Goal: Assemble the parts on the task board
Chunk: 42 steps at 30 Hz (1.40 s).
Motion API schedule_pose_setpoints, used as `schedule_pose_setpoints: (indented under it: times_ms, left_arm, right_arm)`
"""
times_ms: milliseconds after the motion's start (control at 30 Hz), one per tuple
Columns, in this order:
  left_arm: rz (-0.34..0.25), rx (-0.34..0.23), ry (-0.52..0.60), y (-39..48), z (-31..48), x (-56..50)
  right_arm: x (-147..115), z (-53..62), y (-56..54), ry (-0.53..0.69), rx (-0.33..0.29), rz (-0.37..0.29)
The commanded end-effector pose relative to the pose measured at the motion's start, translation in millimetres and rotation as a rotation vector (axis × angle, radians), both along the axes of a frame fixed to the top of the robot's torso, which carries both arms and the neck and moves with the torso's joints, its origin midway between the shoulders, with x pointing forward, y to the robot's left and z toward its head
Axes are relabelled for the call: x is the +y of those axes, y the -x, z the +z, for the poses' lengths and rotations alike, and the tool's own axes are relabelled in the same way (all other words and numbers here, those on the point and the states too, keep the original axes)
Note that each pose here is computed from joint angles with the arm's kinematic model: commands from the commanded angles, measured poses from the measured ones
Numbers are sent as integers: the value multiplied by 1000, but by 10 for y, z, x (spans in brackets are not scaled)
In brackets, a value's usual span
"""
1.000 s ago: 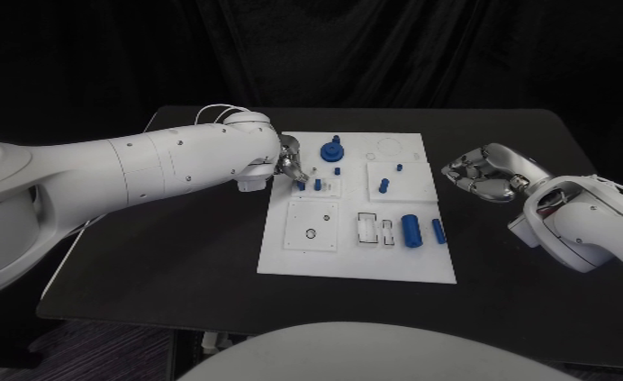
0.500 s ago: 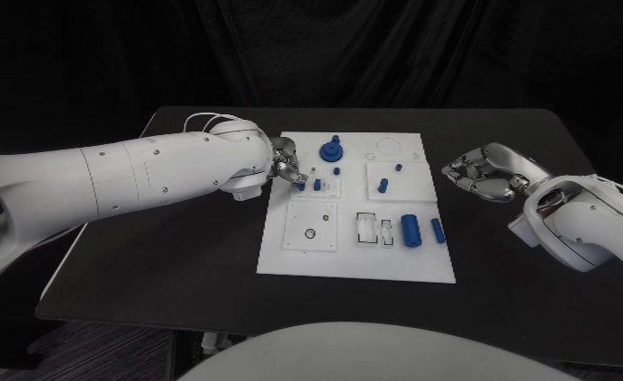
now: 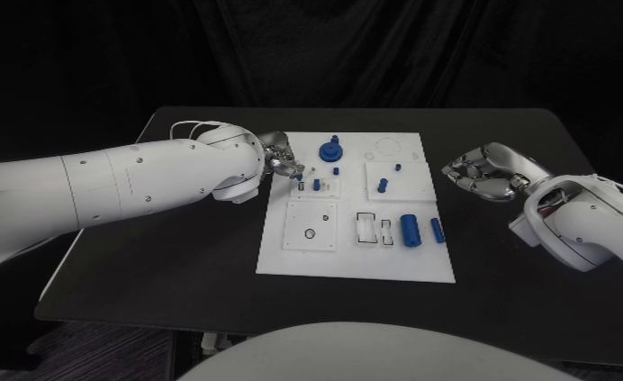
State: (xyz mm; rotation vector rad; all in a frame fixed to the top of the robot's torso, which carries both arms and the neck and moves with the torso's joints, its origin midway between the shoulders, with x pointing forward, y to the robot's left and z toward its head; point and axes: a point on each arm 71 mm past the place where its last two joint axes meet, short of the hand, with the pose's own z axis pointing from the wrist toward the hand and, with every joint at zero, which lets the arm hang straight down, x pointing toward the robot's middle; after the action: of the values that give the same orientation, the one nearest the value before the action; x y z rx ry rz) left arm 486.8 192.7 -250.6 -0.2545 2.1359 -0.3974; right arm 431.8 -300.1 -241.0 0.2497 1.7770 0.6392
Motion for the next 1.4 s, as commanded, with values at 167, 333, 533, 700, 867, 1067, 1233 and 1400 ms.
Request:
schedule_pose_setpoints:
  times_ms: [167, 333, 533, 700, 867, 1067, 1233, 1400]
  left_arm:
    - [26, -213, 66, 47, -31, 11]
    - [50, -265, 95, 94, -129, 38]
    - [58, -287, 110, 123, -210, 39]
    - [58, -285, 109, 127, -241, 42]
    - [55, -270, 102, 135, -268, 41]
    - [51, -252, 95, 153, -304, 39]
    - [53, -240, 94, 188, -360, 51]
    - [54, -233, 94, 212, -398, 62]
  right_arm:
    - [-24, -2, 19, 2, 0, -15]
    - [-34, 1, 24, 2, -2, -18]
    - [-39, 3, 29, 2, -2, -18]
    - [-38, 4, 29, 1, -2, -17]
    - [-36, 4, 29, 1, -2, -17]
    - [-35, 5, 30, 1, -3, -16]
    - [-39, 6, 33, 1, -3, -17]
    - [-41, 6, 34, 1, -2, -17]
